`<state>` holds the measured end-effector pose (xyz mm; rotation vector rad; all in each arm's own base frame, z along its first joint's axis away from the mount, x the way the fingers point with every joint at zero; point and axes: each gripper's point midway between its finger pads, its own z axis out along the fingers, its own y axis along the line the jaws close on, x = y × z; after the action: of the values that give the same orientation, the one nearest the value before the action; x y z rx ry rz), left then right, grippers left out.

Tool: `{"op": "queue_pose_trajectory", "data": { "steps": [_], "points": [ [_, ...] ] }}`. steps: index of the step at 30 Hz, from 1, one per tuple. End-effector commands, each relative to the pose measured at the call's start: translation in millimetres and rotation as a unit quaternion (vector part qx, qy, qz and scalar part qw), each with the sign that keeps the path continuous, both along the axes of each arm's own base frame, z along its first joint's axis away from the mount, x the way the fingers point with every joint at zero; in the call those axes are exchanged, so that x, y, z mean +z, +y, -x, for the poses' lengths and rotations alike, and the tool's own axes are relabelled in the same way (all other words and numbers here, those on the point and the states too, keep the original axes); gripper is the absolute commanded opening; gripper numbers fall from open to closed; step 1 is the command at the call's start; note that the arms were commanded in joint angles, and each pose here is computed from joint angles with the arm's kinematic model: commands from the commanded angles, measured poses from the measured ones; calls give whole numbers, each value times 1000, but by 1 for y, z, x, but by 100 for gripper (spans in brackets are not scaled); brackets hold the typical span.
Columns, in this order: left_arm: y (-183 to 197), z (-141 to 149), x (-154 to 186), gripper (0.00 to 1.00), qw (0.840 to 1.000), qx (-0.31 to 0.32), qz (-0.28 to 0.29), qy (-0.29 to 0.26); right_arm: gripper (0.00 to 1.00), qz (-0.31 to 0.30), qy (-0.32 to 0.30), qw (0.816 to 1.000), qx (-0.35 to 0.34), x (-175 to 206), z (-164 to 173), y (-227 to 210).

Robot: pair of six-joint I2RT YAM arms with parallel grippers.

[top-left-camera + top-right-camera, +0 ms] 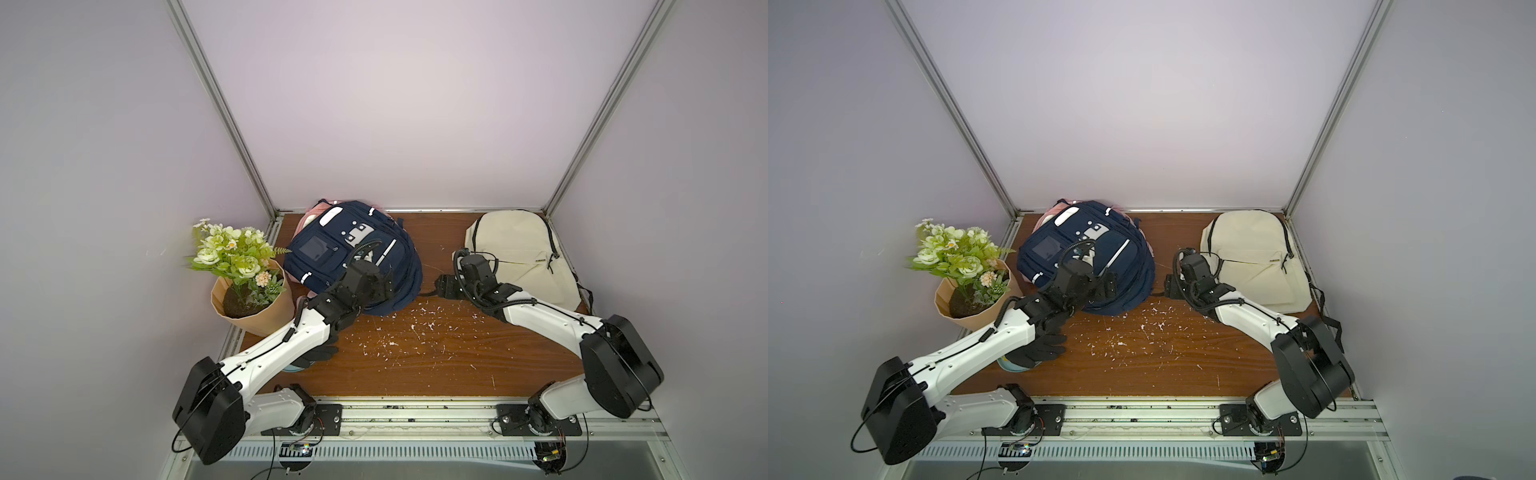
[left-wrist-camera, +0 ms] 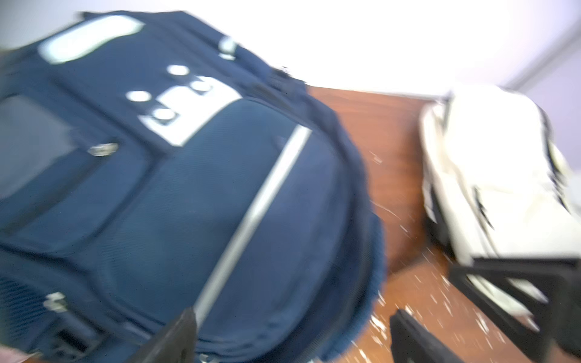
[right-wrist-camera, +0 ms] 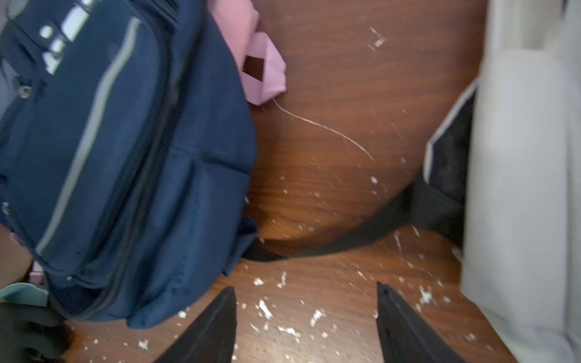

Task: Zip up the backpack
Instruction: Place the backpack on the backpack, then pick up the backpack from the backpack.

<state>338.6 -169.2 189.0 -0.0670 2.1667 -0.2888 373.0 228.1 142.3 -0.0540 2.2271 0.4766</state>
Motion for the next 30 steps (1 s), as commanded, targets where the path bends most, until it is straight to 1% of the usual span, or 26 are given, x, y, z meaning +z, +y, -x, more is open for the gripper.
{"op": "queue_pose_trajectory", "data": {
  "steps": [1, 5, 8, 10, 16, 20, 22, 25, 27, 29, 30],
  "points": [
    [56, -2, -47, 97, 991, 107, -20, 77, 74, -10, -30, 999, 30, 22, -17, 28],
    [96, -4, -71, 97, 980, 171, 10, 103, 74, -5, -31, 999, 42, 23, -33, 53],
    [116, -7, -84, 97, 975, 190, 34, 107, 74, 0, -27, 998, 56, 19, -39, 73],
    [118, -12, -90, 97, 977, 180, 41, 108, 74, 6, -24, 998, 61, 14, -42, 83],
    [104, -25, -107, 99, 983, 134, 41, 118, 74, 20, 5, 997, 76, -15, -46, 105],
    [99, -30, -119, 79, 983, 120, 36, 133, 73, 24, 34, 993, 106, -34, -37, 127],
    [94, -33, -120, 70, 984, 107, 38, 134, 68, 34, 41, 992, 116, -42, -30, 135],
    [88, -39, -114, 52, 986, 95, 47, 130, 49, 30, 40, 991, 125, -42, -21, 143],
    [86, -45, -103, 38, 987, 93, 52, 119, 36, 21, 35, 991, 129, -35, -18, 147],
    [84, -51, -86, 24, 989, 93, 51, 101, 24, 12, 24, 991, 133, -23, -16, 151],
    [82, -54, -75, 19, 991, 92, 49, 89, 19, 9, 18, 990, 137, -17, -14, 153]
  ]
}}
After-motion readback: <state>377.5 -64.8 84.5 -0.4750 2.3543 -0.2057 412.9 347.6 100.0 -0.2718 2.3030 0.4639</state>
